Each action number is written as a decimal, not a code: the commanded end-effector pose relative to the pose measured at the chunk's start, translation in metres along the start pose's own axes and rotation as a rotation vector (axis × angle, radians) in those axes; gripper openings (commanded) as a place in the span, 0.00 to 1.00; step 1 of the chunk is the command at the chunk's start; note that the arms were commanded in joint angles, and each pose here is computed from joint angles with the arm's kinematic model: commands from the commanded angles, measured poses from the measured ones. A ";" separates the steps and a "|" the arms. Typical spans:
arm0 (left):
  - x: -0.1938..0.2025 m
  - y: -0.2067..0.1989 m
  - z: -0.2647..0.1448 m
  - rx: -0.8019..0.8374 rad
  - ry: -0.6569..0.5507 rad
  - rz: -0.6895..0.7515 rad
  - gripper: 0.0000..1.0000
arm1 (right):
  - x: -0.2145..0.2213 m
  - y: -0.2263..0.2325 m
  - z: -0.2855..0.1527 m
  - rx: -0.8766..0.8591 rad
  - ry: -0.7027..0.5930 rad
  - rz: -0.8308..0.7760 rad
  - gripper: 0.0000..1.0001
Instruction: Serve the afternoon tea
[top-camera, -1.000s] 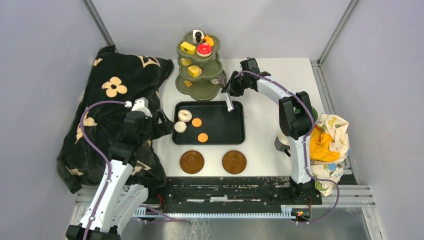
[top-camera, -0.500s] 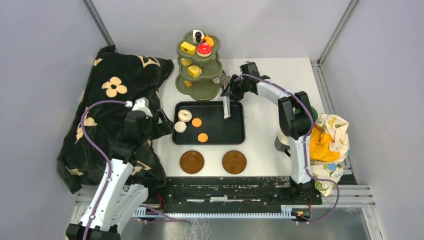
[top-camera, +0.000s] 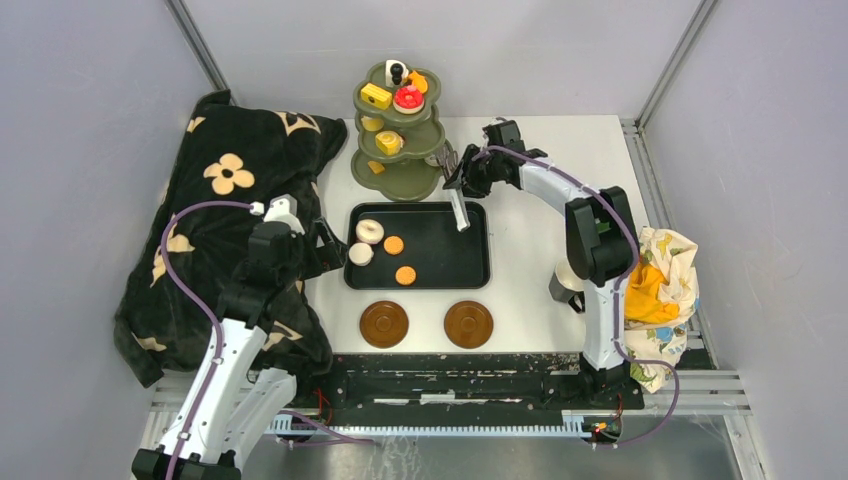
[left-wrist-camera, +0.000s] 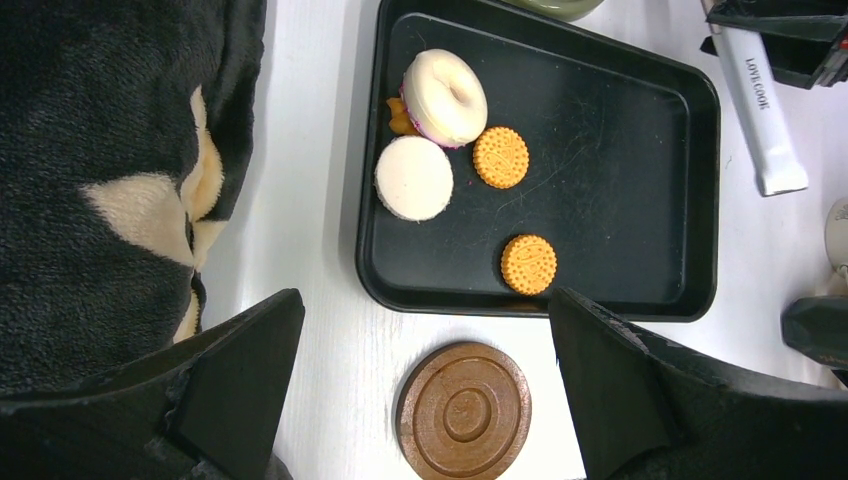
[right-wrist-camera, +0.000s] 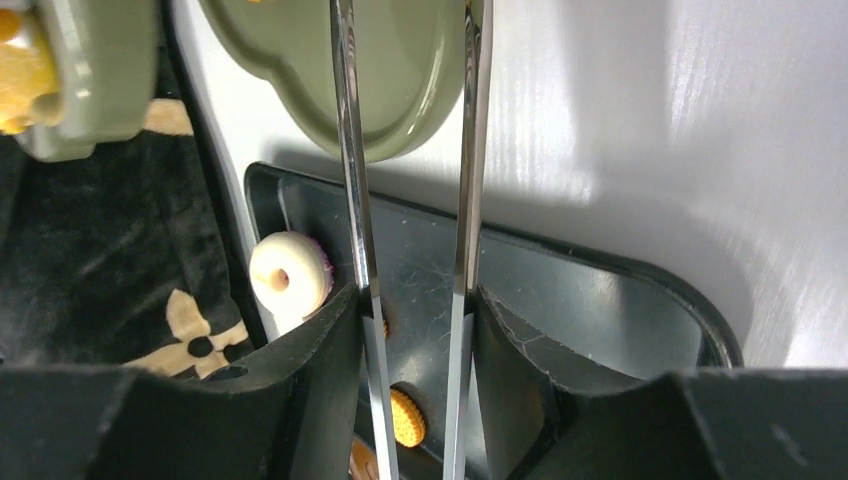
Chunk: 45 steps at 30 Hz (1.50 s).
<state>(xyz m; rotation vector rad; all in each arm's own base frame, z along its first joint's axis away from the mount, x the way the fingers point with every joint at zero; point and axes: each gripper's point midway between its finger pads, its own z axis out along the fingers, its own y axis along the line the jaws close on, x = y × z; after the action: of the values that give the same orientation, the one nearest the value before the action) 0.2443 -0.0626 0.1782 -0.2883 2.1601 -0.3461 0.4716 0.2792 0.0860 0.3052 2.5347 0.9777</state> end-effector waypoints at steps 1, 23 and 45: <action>-0.013 -0.008 -0.003 0.029 -0.048 -0.020 0.99 | -0.018 0.041 -0.041 -0.093 -0.089 -0.081 0.47; -0.014 -0.005 0.000 0.000 -0.041 -0.028 0.99 | 0.146 -0.002 -0.142 0.085 0.163 -0.516 0.46; -0.032 0.018 -0.009 -0.160 -0.126 -0.141 0.99 | 0.189 0.087 -0.100 0.106 0.190 -0.850 0.47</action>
<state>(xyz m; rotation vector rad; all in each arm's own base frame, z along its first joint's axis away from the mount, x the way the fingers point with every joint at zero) 0.2451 -0.0333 0.1681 -0.5030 2.1581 -0.1836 0.2437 0.3218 0.1287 -0.8005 2.6002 0.5520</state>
